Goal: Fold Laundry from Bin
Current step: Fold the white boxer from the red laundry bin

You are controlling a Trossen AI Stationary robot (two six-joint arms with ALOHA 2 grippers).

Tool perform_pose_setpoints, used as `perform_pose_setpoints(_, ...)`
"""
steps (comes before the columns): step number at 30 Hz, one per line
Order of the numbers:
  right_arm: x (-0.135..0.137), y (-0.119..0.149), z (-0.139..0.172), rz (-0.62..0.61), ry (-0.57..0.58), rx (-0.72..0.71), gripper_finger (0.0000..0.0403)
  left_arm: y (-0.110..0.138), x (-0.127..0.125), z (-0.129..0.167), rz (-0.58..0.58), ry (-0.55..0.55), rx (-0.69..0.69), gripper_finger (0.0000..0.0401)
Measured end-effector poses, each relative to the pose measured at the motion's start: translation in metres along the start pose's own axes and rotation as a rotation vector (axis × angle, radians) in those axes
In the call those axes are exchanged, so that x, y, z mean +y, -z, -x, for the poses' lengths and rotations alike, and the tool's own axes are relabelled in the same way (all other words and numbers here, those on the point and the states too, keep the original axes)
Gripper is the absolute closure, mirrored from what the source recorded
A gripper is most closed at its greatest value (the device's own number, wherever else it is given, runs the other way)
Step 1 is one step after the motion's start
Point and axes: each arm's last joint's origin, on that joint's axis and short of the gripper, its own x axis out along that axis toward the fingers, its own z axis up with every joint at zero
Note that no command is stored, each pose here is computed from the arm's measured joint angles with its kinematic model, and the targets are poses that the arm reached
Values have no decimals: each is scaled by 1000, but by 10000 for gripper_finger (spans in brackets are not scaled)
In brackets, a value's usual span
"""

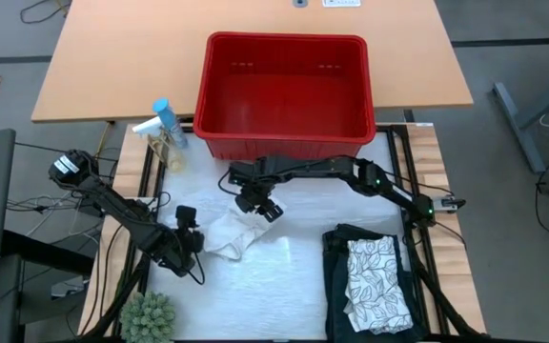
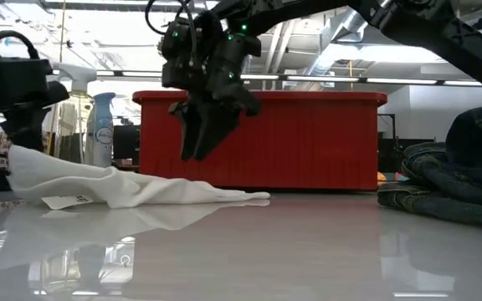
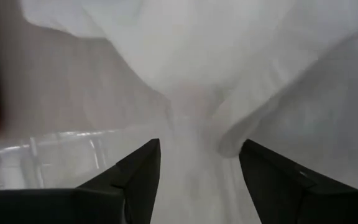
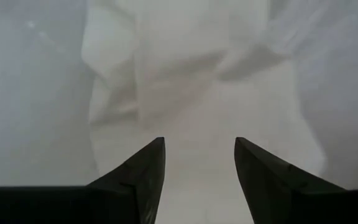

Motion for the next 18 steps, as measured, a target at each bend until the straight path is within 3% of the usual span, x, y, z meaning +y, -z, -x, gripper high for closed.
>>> perform_pose_setpoints(5, 12, 1, -17, 22, -40, 34, 185, -12, 5, -3, 14, -62, -100, 194)
perform_pose_setpoints(11, 16, -2, -14, 27, -40, 36, 187, -39, 10, 2, -24, -120, -267, 201)
perform_pose_setpoints(16, 14, 5, -13, 3, -65, 72, 187, -41, 18, 9, -85, -136, -187, 202)
perform_pose_setpoints(18, 12, 7, -12, -1, -64, 73, 187, -43, 21, 12, -20, -149, -181, 203)
